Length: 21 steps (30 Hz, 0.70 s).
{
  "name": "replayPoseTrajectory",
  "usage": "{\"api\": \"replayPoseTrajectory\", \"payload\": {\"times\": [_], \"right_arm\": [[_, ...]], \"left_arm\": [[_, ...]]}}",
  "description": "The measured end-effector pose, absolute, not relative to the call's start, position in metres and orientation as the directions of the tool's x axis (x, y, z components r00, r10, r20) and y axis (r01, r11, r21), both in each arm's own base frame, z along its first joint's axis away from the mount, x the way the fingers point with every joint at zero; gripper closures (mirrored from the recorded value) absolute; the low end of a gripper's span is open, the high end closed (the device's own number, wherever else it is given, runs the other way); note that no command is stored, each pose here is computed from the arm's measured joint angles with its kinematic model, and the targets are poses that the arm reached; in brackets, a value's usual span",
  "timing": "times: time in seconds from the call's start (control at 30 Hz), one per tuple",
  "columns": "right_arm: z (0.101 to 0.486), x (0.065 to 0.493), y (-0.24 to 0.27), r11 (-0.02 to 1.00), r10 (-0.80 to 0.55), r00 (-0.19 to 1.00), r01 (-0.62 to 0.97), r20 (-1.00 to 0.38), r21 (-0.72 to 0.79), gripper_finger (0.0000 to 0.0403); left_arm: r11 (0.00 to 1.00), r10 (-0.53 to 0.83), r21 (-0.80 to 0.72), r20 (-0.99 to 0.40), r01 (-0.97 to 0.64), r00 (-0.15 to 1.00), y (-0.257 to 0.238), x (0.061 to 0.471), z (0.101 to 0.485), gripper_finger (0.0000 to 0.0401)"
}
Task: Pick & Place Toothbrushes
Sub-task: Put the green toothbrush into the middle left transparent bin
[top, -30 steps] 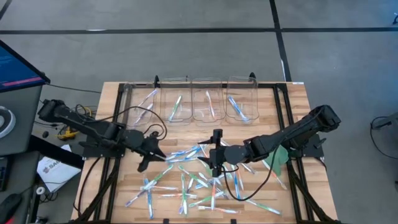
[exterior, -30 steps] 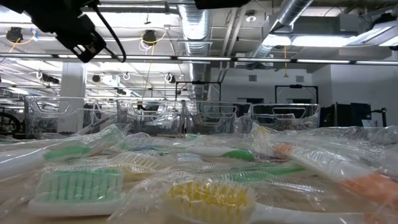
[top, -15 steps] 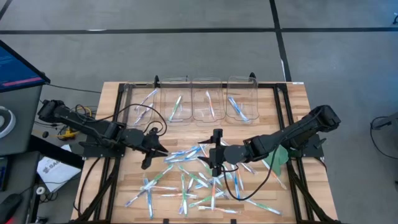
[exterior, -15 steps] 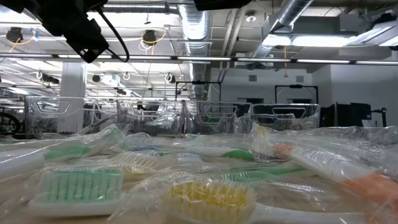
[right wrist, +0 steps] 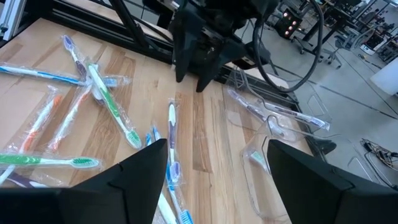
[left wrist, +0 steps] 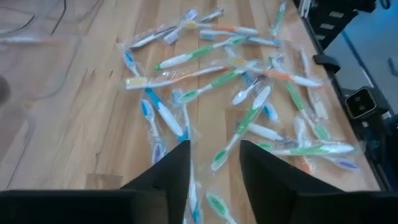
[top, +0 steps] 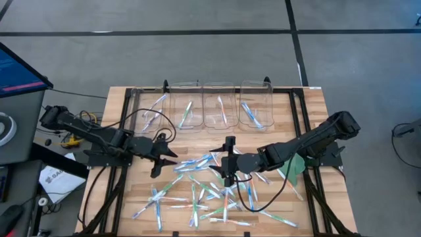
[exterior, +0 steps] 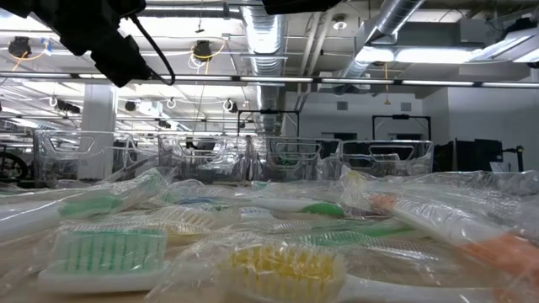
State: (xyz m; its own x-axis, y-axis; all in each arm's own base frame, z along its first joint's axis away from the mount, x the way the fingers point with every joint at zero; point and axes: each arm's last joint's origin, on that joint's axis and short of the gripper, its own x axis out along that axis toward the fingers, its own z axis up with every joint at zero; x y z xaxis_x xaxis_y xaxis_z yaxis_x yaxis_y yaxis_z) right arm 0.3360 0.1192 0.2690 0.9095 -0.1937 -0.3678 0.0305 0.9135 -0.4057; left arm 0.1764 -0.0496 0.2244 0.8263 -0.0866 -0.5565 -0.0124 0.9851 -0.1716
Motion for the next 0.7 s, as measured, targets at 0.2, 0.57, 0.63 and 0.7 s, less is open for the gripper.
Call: {"api": "replayPoseTrajectory", "payload": {"times": [0.2,0.57,0.63,0.7], "right_arm": [[0.269,0.336,0.119,0.914,-0.194,0.910,0.031,-0.368,-0.406,0.0133],[0.269,0.336,0.118,0.914,-0.196,0.909,0.033,-0.367,-0.405,0.0133],[0.269,0.337,0.117,0.913,-0.200,0.908,0.037,-0.368,-0.406,0.0133],[0.269,0.337,0.117,0.916,-0.200,0.908,0.040,-0.368,-0.400,0.0133]], "left_arm": [[0.975,-0.089,-0.218,-0.579,-0.049,0.811,-0.049,0.173,0.211,0.0192],[0.935,-0.330,-0.271,-0.439,0.227,0.836,-0.079,0.171,0.214,0.0158],[0.916,-0.390,-0.219,-0.291,0.335,0.874,-0.088,0.174,0.230,0.0163],[0.905,-0.422,-0.168,-0.226,0.392,0.878,-0.094,0.174,0.244,0.0169]]}}
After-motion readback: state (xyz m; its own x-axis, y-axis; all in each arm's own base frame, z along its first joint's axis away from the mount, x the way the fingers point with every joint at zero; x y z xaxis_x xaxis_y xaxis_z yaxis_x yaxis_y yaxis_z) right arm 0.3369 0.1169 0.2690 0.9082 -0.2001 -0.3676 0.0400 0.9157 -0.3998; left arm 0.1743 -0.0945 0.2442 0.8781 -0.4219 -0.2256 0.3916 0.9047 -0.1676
